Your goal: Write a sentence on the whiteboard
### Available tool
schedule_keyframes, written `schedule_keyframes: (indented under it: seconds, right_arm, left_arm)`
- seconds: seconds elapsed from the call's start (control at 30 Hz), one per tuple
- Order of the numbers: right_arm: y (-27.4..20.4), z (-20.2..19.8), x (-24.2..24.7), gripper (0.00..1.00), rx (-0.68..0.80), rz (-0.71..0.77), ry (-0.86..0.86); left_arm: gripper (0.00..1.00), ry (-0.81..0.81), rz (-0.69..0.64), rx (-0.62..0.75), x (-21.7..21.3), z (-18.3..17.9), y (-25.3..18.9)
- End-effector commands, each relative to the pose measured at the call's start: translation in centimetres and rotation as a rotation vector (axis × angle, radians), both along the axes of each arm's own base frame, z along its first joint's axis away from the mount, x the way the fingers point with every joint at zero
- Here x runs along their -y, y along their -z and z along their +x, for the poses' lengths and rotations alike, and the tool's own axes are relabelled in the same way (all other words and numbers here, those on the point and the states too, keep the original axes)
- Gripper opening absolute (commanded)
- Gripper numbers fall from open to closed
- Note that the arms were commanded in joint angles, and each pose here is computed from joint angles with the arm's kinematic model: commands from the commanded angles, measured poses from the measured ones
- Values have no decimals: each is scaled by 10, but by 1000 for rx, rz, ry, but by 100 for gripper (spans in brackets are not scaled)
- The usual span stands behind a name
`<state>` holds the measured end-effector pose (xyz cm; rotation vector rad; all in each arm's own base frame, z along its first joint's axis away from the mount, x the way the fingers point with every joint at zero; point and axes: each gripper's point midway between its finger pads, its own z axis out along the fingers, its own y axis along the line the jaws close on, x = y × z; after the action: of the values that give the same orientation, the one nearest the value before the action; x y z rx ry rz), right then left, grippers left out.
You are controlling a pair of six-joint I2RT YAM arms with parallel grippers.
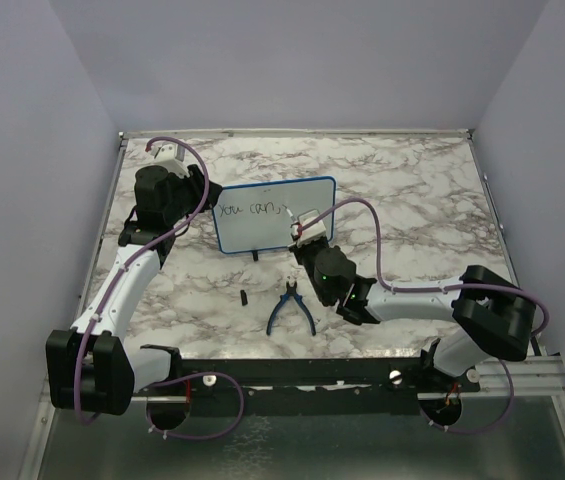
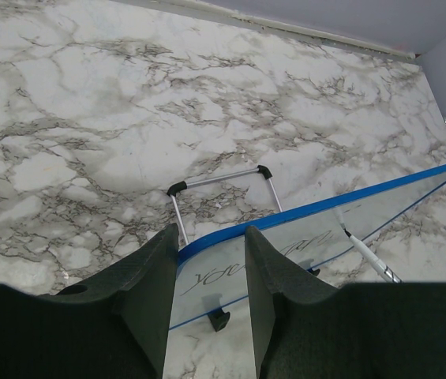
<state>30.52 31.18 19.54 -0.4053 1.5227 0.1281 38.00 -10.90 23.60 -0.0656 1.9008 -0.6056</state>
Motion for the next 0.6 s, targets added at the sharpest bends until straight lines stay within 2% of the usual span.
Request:
schedule_keyframes:
  seconds: [0.0, 0.3, 0.57]
  right_arm:
    - [1, 2, 12, 1, -8, 11, 43]
    - [-15, -8, 7, 1, 21, 39, -44]
    - [-23, -5, 9, 1, 30, 50, -22]
  left_arm:
    - [40, 31, -1, -7, 4, -9, 2]
    - [40, 31, -1, -8, 5, -9, 2]
    - [40, 31, -1, -7, 4, -9, 2]
